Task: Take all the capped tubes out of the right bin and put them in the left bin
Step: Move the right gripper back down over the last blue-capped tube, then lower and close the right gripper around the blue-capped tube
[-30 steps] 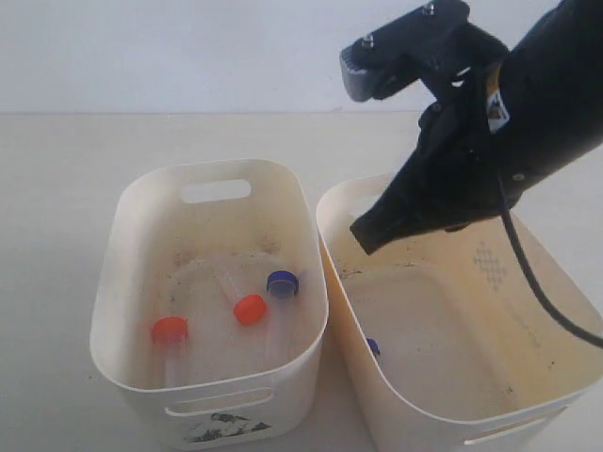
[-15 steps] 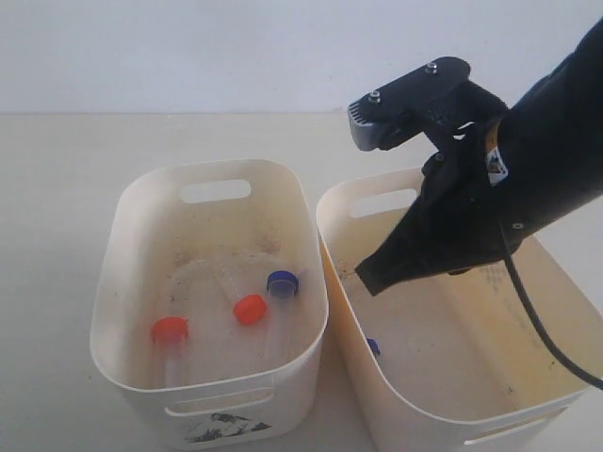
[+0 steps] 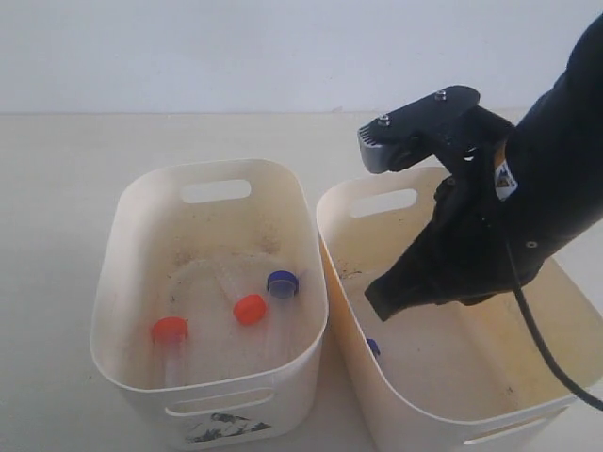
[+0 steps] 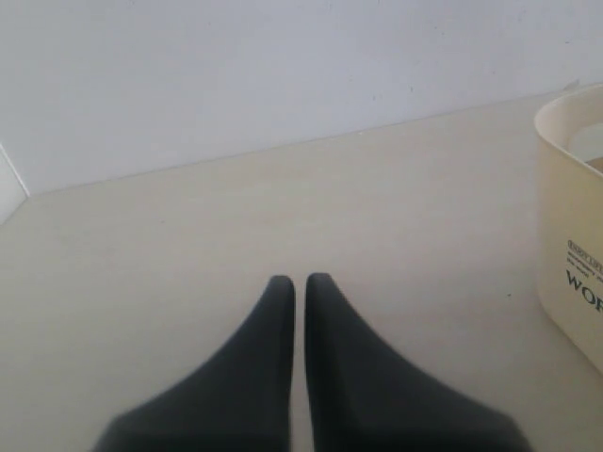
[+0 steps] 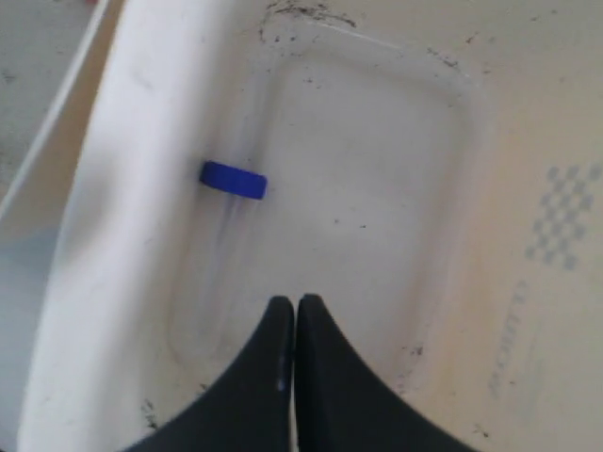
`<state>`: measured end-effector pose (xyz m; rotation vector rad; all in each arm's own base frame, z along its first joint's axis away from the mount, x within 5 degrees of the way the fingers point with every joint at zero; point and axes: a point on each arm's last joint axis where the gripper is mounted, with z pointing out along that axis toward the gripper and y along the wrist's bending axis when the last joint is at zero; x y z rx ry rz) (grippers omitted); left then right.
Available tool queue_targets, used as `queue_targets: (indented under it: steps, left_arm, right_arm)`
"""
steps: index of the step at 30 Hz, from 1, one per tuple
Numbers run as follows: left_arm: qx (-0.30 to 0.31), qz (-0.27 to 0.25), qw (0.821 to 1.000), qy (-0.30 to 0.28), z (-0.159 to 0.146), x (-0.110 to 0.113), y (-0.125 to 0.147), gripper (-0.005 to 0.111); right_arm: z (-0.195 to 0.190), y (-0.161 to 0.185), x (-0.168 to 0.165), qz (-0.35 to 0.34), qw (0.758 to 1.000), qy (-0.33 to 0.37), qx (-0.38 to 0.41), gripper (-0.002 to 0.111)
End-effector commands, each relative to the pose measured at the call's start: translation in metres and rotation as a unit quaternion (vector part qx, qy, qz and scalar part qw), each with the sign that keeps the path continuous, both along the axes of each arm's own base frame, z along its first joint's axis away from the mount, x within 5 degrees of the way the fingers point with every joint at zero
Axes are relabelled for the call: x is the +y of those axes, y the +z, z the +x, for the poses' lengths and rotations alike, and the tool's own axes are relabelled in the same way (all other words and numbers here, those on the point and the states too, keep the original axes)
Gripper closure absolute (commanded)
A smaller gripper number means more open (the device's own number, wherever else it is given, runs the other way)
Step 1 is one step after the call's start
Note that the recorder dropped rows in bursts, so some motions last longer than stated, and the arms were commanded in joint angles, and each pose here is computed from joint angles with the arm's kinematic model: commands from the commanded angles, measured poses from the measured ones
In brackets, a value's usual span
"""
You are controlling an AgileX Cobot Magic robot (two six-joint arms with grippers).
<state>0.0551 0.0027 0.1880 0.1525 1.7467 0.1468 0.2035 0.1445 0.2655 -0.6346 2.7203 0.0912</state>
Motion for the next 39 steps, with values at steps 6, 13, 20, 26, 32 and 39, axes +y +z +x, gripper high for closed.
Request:
queue_targets:
  steps: [6, 13, 20, 26, 32, 39]
  left_arm:
    - [-0.006, -0.009, 1.000, -0.001, 0.000, 0.000, 0.002, 0.102]
    - [-0.006, -0.009, 1.000, -0.001, 0.000, 0.000, 0.002, 0.102]
    - [-0.006, -0.009, 1.000, -0.001, 0.000, 0.000, 0.002, 0.102]
    - [-0.006, -0.009, 1.000, -0.001, 0.000, 0.000, 0.002, 0.102]
    - [-0.006, -0.009, 1.000, -0.001, 0.000, 0.000, 0.002, 0.102]
    - [-0.006, -0.009, 1.000, -0.001, 0.000, 0.000, 0.002, 0.102]
  right_arm:
    - [0.012, 0.004, -0.026, 0.144, 0.982, -0.065, 0.101, 0.109]
    - [0.011, 0.005, -0.040, 0.169, 0.971, -0.077, 0.149, 0.109]
    - [0.015, -0.002, -0.036, 0.170, 0.973, -0.032, 0.153, 0.109]
    - [0.027, -0.026, -0.032, 0.151, 0.970, -0.014, 0.188, 0.109]
    - [0.043, -0.046, -0.028, 0.144, 0.972, -0.020, 0.183, 0.109]
    - [0.043, -0.048, -0.028, 0.152, 0.968, -0.059, 0.191, 0.109]
